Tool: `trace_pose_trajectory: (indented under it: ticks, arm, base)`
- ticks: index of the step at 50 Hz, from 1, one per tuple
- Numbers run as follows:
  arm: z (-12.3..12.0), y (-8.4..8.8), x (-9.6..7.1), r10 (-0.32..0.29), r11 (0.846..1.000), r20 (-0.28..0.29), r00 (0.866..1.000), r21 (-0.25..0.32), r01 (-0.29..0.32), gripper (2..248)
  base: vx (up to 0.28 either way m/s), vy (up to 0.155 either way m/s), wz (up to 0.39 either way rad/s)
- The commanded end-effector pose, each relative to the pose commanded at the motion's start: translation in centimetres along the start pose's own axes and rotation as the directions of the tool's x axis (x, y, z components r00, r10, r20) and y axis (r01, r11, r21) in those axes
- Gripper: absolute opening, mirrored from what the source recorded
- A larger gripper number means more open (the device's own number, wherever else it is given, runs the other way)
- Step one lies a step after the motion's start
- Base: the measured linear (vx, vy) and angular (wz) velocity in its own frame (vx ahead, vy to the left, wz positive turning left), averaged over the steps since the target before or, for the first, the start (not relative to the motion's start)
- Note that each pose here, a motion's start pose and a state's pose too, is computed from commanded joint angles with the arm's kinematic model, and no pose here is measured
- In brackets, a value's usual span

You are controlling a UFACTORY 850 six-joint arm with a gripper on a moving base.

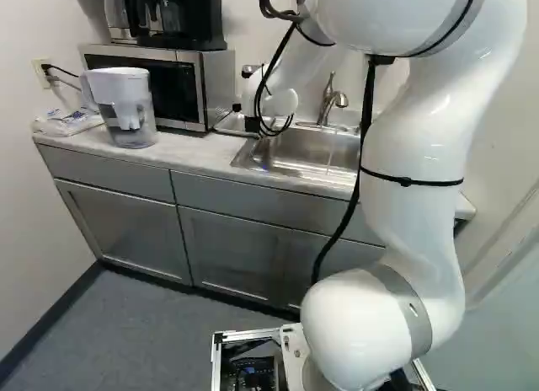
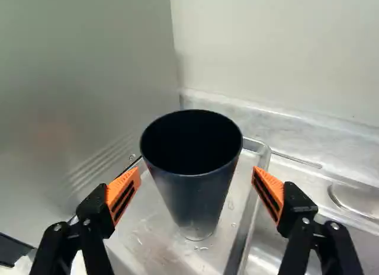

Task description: Rinse the cup and place it in the tray

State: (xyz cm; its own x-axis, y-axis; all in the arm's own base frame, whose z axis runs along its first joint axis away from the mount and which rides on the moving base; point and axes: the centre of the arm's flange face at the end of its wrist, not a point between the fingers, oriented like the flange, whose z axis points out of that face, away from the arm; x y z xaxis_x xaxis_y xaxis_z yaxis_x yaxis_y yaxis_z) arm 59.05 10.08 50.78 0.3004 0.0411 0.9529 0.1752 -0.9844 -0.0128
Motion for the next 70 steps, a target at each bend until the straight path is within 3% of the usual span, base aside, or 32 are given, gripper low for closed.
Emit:
trace_pose_trajectory:
  ticks: [70]
  arm:
    - [-3.1, -0.1, 7.3, -0.002, 1.0, -0.14, 0.99, 0.001, 0.002, 247]
  base:
    - [0.0, 0.0, 0.0]
